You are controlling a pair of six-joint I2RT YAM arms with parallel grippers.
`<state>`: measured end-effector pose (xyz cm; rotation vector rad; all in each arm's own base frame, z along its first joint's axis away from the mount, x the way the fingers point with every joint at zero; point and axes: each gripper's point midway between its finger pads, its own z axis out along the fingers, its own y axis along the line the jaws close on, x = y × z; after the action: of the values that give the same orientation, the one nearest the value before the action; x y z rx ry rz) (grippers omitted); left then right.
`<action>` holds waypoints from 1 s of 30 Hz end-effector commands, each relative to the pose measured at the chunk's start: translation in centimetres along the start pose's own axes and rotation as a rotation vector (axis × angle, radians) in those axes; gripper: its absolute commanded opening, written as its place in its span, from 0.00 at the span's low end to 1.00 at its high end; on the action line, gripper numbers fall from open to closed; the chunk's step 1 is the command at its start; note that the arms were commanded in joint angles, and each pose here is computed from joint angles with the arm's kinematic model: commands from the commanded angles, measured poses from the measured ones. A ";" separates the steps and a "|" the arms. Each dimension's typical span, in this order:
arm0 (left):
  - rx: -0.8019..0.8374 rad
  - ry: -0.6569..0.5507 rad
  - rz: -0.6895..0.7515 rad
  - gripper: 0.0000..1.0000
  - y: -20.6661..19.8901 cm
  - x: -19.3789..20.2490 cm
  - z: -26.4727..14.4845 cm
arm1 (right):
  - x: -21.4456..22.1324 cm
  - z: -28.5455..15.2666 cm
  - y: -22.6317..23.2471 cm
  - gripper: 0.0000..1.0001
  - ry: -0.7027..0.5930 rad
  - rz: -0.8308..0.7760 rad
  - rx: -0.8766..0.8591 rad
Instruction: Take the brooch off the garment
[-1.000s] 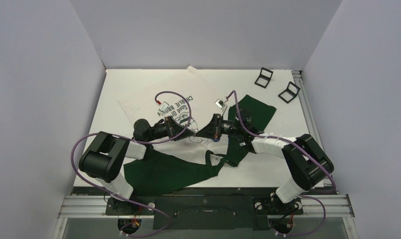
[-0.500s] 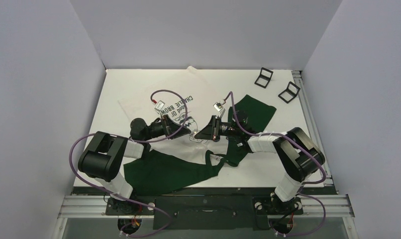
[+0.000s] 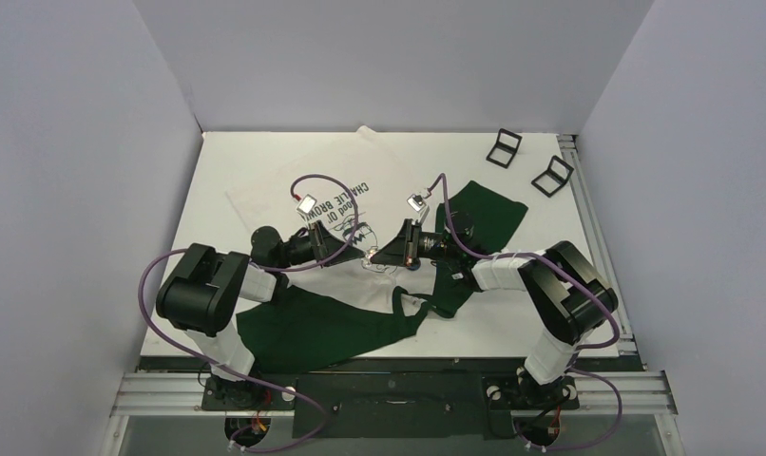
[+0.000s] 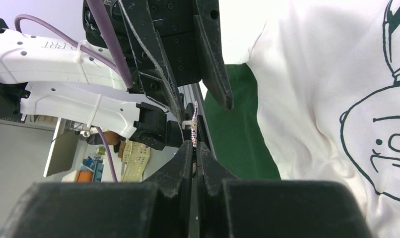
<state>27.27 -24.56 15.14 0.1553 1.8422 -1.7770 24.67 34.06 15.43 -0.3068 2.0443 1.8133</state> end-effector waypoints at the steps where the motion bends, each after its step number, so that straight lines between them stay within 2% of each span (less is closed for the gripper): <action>1: 0.052 0.005 0.055 0.32 -1.0 -0.1 0.0 | -0.7 -0.1 1.7 0.00 -0.018 -0.099 -0.058; 5: 0.060 0.009 0.057 0.26 -1.2 0.1 0.0 | -0.7 0.0 1.8 0.00 -0.015 -0.104 -0.058; 18: 0.070 0.033 0.047 0.18 -1.3 0.8 0.4 | -0.6 -0.1 2.0 0.00 -0.010 -0.116 -0.061; 24: 0.067 0.036 0.034 0.00 -1.1 0.9 0.4 | -0.7 -0.1 1.7 0.00 -0.011 -0.120 -0.042; 30: 0.049 0.039 0.007 0.00 -0.5 1.0 0.4 | -0.8 -0.5 1.7 0.14 -0.024 -0.150 -0.026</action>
<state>26.17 -25.23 15.06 0.1873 1.8511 -1.8360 24.59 33.90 14.57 -0.3319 2.0659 1.7773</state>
